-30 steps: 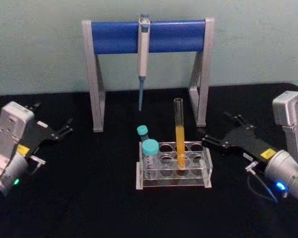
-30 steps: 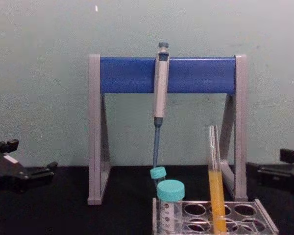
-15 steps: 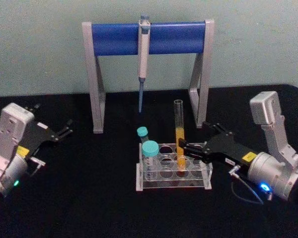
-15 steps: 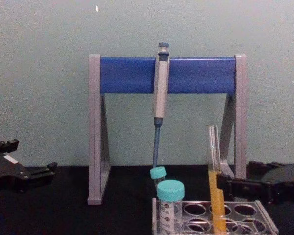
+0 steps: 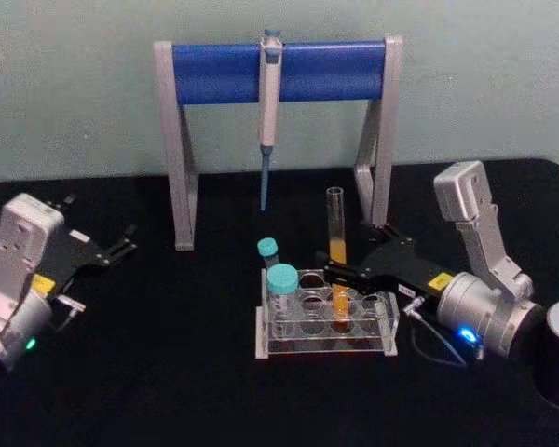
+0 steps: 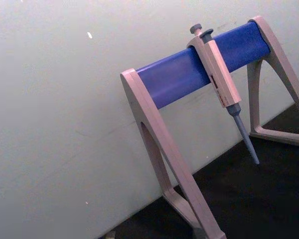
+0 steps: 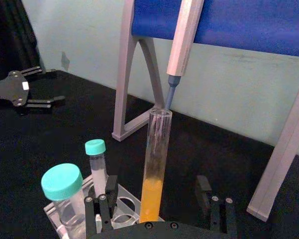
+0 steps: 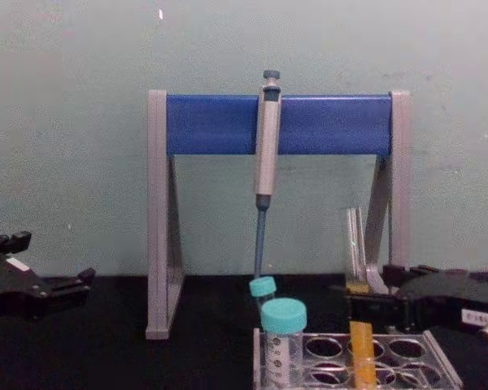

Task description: Pick up the test tube from the test tube rack, shake it, then place it back into the test tube rack.

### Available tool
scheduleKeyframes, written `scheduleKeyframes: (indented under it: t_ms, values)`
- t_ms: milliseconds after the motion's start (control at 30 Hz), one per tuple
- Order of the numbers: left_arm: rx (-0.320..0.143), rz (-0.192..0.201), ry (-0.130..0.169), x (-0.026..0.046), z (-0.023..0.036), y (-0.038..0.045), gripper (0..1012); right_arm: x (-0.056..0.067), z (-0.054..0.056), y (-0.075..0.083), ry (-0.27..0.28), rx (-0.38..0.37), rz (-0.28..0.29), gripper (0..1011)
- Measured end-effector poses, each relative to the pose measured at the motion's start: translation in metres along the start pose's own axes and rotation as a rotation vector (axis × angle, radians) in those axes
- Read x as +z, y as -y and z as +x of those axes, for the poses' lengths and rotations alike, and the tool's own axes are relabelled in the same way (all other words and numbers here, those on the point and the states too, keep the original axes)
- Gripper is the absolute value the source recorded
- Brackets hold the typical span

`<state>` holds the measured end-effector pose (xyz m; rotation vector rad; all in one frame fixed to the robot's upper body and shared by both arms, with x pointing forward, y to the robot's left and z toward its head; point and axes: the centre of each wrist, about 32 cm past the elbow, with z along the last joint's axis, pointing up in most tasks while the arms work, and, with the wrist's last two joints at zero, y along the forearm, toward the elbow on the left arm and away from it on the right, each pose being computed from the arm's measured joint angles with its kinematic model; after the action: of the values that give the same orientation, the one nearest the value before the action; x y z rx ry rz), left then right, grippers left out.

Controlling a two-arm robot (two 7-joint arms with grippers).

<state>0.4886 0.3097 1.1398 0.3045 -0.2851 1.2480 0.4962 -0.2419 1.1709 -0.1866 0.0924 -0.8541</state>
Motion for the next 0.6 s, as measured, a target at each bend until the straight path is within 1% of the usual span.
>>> scheduleKeyframes:
  t_ms: [300,600]
  values:
    - [0.000,0.000,0.000,0.0000,0.0000,0.0000,1001,0.006,0.000,-0.010,0.001,-0.002,-0.010,1000]
    - [0.000,0.000,0.000,0.0000,0.0000,0.0000,1001,0.008,-0.002,-0.015,-0.009,0.005,-0.025,1000]
